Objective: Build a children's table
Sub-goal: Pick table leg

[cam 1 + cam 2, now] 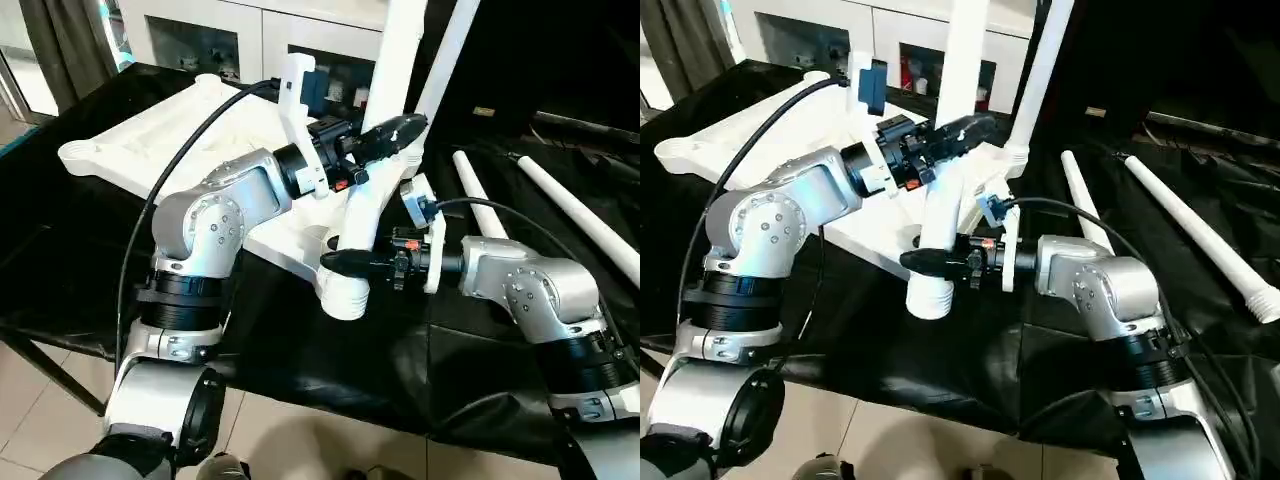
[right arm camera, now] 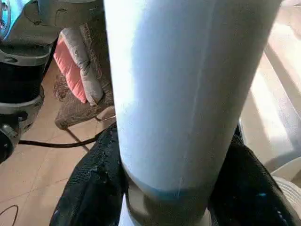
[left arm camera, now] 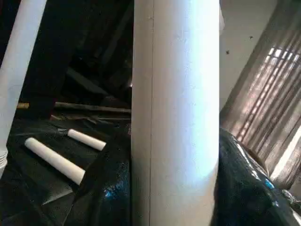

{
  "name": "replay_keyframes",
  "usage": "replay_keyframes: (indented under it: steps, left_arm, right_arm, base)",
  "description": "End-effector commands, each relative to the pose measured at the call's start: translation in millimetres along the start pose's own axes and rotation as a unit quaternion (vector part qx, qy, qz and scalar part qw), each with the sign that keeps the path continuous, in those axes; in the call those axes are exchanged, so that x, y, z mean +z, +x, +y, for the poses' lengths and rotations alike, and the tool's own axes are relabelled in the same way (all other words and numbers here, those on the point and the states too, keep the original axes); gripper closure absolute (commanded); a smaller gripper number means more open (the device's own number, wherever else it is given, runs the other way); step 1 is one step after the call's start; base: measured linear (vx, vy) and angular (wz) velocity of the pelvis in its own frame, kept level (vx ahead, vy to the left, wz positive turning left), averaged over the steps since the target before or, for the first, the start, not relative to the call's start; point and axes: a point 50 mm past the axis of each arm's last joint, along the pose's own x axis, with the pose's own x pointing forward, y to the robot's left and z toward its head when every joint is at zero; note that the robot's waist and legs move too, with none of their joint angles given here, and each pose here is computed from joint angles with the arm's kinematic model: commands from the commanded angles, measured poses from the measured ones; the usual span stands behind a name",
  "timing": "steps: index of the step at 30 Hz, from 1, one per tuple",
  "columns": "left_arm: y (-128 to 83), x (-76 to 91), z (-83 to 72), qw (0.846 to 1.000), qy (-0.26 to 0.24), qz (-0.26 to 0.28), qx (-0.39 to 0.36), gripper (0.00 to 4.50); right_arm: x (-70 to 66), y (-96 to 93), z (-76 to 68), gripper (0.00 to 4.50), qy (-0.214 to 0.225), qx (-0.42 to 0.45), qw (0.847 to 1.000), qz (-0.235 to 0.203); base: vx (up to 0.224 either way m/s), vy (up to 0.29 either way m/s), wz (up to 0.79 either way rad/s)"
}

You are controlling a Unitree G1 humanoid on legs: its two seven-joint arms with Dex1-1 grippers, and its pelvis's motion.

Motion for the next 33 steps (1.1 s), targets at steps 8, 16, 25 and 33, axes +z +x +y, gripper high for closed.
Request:
replay_keyframes:
  steps: [8,16,25,33]
  left_arm:
    - [5.1,12.8,-5.2,1.0,0.007,-0.024,-0.007,2.74]
    - [4.8,12.9,-6.0,1.0,0.008,-0.025,-0.008,2.74]
    - [4.6,9.7,-10.5,0.999,0.013,-0.012,-0.029,2.74]
    - [5.2,8.0,-13.0,0.999,0.015,-0.004,-0.04,2.74]
  right_arm:
    - [-1.0,-1.2,-2.2,2.61,-0.006,-0.014,1.0,-0.011]
    - [-1.7,-0.1,-3.7,1.65,-0.009,-0.023,1.0,-0.012]
    - [1.9,-0.2,-3.9,1.65,-0.011,-0.022,1.0,-0.02]
    - [2.9,0.0,-3.1,1.65,-0.011,-0.014,1.0,-0.02]
  base:
    - [0.0,0.0,0.0]
    - [0.0,0.0,0.0]
    - [0.0,0.0,0.0]
    - [0.0,0.0,0.0]
